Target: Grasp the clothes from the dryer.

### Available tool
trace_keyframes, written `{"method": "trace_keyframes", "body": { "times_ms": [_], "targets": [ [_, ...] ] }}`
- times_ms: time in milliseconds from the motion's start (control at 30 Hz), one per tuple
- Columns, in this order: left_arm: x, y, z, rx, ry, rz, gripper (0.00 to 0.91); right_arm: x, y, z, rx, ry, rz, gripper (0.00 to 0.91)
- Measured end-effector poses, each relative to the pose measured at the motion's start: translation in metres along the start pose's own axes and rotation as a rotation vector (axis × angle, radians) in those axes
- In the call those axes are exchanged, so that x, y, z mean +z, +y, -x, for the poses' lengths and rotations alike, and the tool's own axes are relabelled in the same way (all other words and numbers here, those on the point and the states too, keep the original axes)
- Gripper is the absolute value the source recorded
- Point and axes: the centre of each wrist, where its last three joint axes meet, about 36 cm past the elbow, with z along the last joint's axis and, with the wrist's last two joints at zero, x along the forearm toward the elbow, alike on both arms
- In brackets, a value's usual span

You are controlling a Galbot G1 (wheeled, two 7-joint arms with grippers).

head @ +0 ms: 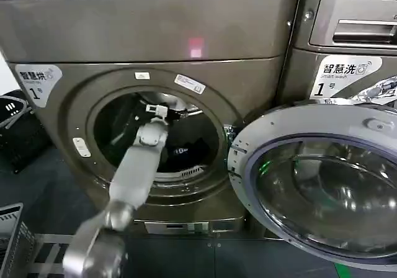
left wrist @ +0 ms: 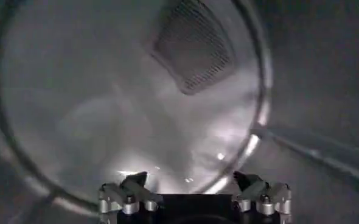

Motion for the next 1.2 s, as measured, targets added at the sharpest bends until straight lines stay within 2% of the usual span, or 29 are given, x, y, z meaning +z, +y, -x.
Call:
{"method": "trace_keyframes", "body": {
  "times_ms": [200, 400, 600, 867, 1200],
  "targets": [
    [0.003, 0.020, 0.002, 0.145, 0.195, 0.255, 0.907, 0.002, -0.001, 0.000, 0.006, 0.002, -0.001, 0.907],
    [-0.017, 0.034, -0.002, 0.230, 0.354, 0.498, 0.907, 0.003, -0.002, -0.001, 0.009, 0.005, -0.001, 0.907],
    [-0.018, 0.042, -0.003, 0.282, 0.503, 0.669, 0.907, 0.004, -0.003, -0.002, 0.012, 0.006, 0.000, 0.907],
    [-0.004, 0.047, -0.004, 0.288, 0.638, 0.772, 0.907, 0.004, -0.001, -0.002, 0.006, 0.004, -0.001, 0.907],
    [0.021, 0.036, 0.002, 0.313, 0.685, 0.752, 0.907, 0.002, 0.000, -0.004, -0.002, -0.001, -0.009, 0.907]
  ]
}}
